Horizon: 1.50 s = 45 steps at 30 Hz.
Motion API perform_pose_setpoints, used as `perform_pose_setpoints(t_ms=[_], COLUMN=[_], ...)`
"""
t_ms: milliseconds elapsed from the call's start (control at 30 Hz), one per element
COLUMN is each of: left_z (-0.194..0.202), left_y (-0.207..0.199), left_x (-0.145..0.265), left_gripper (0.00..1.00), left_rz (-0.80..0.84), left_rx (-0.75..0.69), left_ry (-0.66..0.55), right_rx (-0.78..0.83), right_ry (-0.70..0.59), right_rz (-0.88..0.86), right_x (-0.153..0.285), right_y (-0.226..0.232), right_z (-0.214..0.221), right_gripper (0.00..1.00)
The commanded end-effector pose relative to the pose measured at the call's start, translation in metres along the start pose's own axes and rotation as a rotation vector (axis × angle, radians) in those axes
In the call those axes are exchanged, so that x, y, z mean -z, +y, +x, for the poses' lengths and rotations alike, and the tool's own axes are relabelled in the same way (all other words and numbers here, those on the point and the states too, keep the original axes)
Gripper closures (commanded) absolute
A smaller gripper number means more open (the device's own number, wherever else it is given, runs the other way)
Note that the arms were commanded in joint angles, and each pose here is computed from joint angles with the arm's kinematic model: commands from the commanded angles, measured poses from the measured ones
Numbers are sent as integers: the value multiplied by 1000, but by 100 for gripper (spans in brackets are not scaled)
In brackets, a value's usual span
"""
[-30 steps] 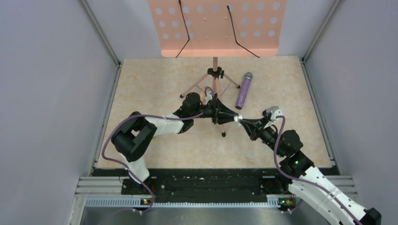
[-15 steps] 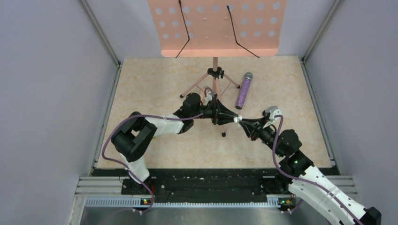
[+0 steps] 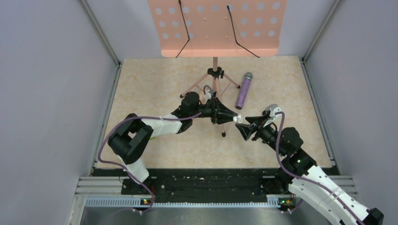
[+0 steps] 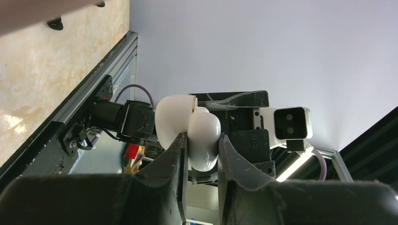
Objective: Insert the wireless bluetooth earbuds into the charging case
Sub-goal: Insert the left earbud into the left side groove of the charging case.
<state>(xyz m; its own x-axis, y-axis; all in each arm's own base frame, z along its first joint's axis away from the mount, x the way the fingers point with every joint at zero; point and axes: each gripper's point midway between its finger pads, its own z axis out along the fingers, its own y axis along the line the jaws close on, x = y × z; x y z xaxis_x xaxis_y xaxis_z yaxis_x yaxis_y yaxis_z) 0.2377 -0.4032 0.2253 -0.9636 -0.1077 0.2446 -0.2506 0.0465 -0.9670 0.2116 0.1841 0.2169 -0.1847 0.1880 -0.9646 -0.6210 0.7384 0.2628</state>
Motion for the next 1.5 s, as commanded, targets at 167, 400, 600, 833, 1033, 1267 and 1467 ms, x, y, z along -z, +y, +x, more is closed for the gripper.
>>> perform_pose_setpoints(t_ms=[167,400,600,833,1033,1267,1467], left_z=[8,6,7,8,9,11,12], left_y=[-24,-4,-3,-6,-8,-12,-14], left_x=[5,6,11,14,14,14,14], left_gripper=[100,100,100,100,100,100,100], left_rz=[32,-81,-137,-179,-171,-153,-145], left_rx=[-141,-275,-369,-474,-479,-470,-469], left_ry=[5,12,10,17,21,26,26], right_rx=[-73,-159,-162,-149,-154,-173,-180], right_ry=[-107,18,128,151,123,155,166], right_rz=[-4,165,113,82,58,24,18], right_x=[7,7,-3,-4,-9,-23,-25], right_y=[16,-5,4,9,14,20,20], right_z=[-60,-52,-28,-26,-36,-28,-22], right_gripper=[32,56,82,82,78,79,82])
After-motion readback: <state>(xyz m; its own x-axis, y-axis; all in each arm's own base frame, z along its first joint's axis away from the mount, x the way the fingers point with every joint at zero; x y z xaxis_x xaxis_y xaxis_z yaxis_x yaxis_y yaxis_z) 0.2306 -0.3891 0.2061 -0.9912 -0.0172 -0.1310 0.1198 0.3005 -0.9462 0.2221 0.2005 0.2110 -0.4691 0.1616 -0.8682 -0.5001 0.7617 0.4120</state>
